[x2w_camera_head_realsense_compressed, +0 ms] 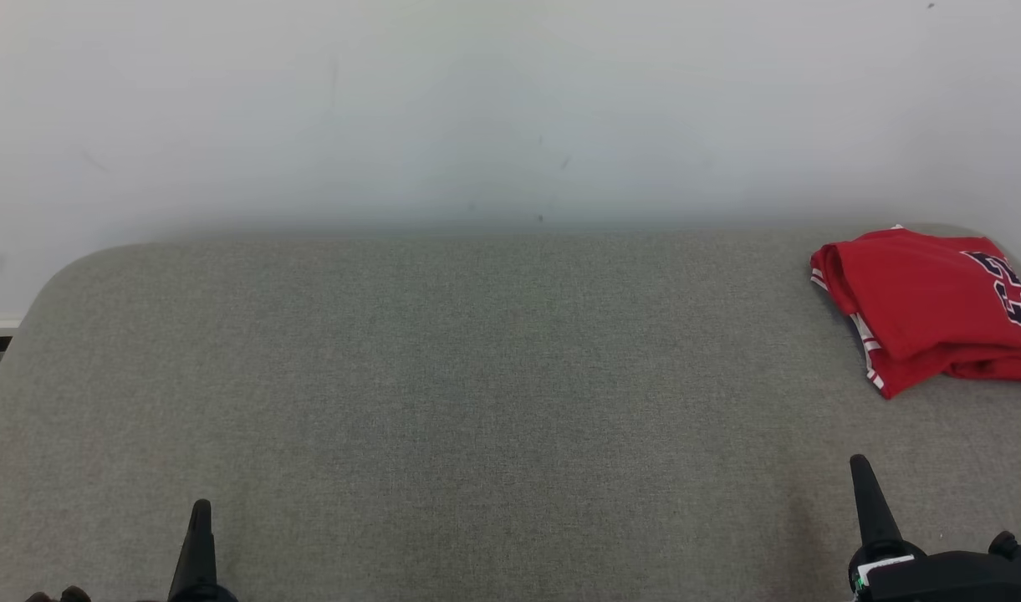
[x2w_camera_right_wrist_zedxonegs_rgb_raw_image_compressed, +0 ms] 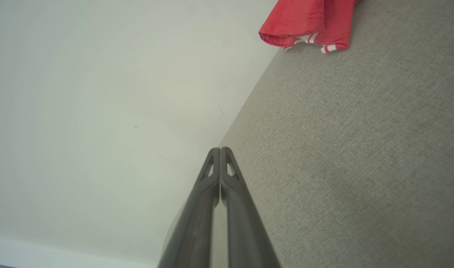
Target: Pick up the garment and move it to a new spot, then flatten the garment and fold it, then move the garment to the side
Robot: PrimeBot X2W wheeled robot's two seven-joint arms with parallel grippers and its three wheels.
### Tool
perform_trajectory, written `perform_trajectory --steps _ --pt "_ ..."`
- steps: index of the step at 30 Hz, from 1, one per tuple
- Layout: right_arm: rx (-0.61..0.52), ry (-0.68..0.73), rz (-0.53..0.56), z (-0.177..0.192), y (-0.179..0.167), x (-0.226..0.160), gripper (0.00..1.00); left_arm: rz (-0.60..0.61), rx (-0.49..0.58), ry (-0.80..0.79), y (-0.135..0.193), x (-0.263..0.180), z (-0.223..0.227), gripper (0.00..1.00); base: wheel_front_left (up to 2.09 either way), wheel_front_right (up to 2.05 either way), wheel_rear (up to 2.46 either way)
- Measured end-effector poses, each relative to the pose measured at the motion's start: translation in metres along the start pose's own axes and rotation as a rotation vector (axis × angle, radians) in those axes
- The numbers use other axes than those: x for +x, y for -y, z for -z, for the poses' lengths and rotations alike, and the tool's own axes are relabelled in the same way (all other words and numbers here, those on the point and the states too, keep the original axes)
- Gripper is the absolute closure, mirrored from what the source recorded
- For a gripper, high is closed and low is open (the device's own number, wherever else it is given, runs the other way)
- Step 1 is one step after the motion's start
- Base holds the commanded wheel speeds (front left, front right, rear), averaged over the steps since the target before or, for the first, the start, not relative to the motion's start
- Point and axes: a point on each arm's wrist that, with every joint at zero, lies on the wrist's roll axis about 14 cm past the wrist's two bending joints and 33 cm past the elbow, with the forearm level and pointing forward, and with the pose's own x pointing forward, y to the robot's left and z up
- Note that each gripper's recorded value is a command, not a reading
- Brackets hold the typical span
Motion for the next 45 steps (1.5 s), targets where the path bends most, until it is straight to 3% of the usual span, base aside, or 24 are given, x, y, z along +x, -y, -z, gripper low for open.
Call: perform_trajectory --steps 45 --pt "0.378 0.004 -0.013 -0.007 -0.002 0.017 1.0 0.032 -0.412 -0.048 0.011 0.018 0.007 1.0 0.0 0.0 0.0"
